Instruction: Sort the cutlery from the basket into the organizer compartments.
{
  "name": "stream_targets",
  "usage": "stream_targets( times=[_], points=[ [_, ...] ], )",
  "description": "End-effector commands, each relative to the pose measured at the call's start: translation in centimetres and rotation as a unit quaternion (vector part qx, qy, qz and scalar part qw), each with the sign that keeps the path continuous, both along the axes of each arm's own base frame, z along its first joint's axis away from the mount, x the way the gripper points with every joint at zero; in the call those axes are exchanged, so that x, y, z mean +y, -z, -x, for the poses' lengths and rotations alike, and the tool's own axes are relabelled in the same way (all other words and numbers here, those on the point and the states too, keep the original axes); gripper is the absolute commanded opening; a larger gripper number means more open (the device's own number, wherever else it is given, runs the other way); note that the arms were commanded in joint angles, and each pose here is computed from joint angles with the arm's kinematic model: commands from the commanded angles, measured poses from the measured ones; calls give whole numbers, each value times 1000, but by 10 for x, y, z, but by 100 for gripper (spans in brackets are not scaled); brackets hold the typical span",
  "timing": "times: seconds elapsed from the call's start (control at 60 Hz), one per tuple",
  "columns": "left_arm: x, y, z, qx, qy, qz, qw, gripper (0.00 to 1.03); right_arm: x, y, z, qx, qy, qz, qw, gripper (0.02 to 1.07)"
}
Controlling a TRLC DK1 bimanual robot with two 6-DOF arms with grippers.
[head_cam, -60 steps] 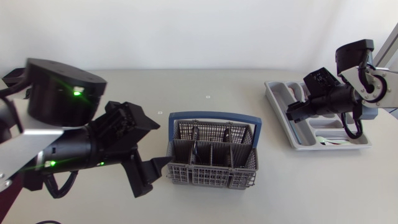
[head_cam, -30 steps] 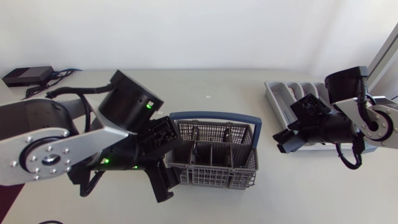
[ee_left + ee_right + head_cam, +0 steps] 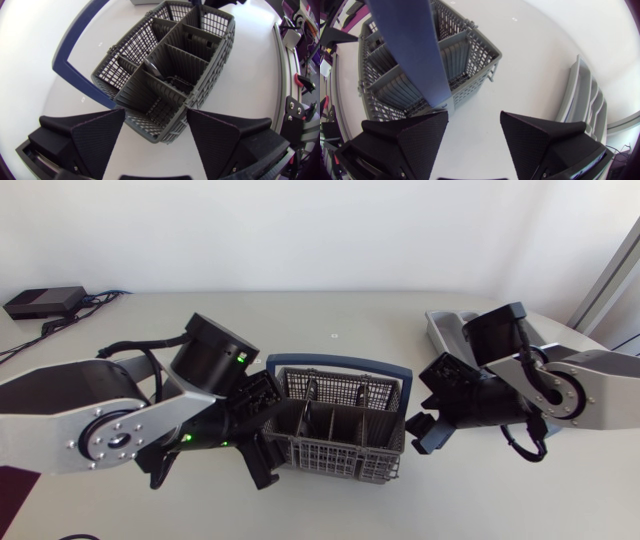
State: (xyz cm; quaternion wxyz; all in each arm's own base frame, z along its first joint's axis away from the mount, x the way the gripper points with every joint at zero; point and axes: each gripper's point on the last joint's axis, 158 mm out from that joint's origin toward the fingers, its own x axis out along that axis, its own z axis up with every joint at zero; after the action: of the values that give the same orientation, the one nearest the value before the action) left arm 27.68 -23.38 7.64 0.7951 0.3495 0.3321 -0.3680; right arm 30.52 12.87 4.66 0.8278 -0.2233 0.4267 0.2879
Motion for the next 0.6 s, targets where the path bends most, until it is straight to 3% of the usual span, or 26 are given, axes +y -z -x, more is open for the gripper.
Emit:
stream_targets(
  times=[0.0,0.367,0.583],
  points=[
    [13,10,-16,-9,-13,-11,1000,85,13,0,-9,9,0,-8,1000,78],
    [23,7,-53,-37,-23,-17,999,88,31,-8,-62,-1,18,2,1000,78],
    [27,-37,-53,-76,-32,14,997,91,19,-8,-54,-7,30,15,999,78]
  ],
)
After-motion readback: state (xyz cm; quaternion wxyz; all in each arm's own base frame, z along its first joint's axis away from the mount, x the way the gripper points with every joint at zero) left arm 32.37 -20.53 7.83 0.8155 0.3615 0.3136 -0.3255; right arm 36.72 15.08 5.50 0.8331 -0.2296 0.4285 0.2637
